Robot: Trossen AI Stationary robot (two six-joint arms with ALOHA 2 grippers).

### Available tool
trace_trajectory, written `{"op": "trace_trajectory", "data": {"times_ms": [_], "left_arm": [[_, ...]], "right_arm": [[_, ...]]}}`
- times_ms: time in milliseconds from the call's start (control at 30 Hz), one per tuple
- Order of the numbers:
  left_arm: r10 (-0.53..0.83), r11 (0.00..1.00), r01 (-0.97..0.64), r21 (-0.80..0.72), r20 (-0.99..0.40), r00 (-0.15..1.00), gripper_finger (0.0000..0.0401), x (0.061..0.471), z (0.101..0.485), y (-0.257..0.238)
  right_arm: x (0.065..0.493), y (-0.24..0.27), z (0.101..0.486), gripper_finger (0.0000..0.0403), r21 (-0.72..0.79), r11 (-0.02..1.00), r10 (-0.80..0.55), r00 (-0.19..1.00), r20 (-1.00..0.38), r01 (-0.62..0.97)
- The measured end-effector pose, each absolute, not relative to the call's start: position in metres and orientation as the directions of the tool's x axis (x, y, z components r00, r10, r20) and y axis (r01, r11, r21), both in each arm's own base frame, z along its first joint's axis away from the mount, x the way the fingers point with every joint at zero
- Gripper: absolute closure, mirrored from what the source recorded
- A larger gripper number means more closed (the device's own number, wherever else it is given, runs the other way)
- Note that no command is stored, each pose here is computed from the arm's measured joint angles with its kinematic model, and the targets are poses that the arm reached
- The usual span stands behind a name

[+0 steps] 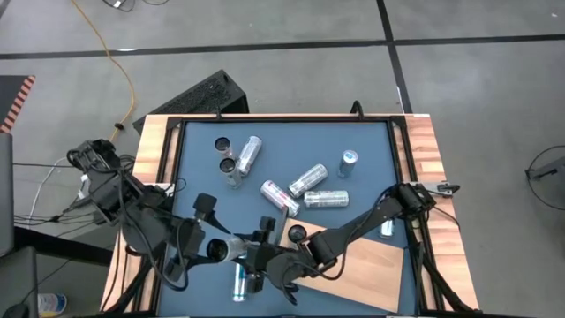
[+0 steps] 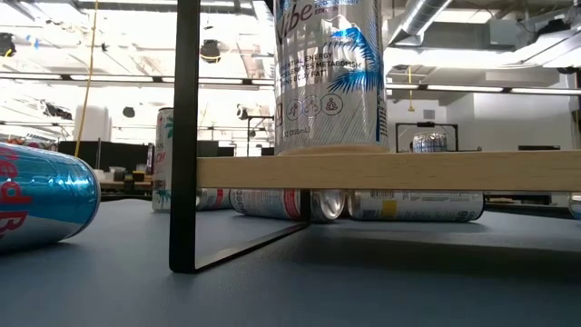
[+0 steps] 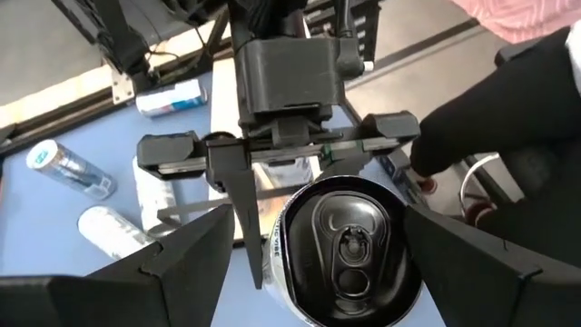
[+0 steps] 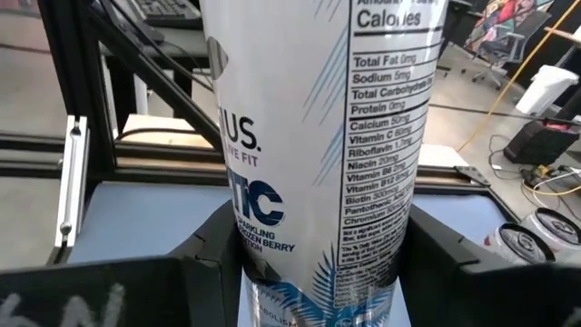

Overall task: Place canned beverage on shelf
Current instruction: Put the white blue can on the shelf

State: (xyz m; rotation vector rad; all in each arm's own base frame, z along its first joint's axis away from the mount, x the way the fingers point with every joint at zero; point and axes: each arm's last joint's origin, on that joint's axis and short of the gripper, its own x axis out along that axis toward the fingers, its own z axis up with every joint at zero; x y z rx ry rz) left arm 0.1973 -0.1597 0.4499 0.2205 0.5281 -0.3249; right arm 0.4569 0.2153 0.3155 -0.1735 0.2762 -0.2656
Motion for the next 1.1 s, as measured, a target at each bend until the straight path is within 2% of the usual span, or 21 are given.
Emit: {"op": "trace_trajectory", "data": {"times_ms": [367, 533, 633, 1100], "left_arm": [[-0.172, 0.944, 0.303, 0.132, -0.585, 0.792, 0.0092, 0.189, 0.452, -0.151], [-0.27, 0.933, 0.357, 0.047, -0.567, 0.779, 0.0091, 0.184, 0.467, -0.15], [-0.27, 0.936, 0.35, 0.037, -0.56, 0.783, 0.0091, 0.18, 0.472, -0.147], [-0.093, 0.924, 0.322, 0.205, -0.698, 0.71, 0.0091, 0.205, 0.441, -0.16]], "right_arm": [[0.464, 0.195, 0.314, 0.0203, -0.2, 0.946, -0.306, 0.911, -0.276, 0.256], [0.466, 0.186, 0.314, 0.0203, -0.212, 0.934, -0.341, 0.895, -0.288, 0.288], [0.468, 0.181, 0.313, 0.0203, -0.214, 0.93, -0.352, 0.889, -0.292, 0.298], [0.467, 0.179, 0.308, 0.0203, -0.222, 0.939, -0.326, 0.884, -0.334, 0.263]]}}
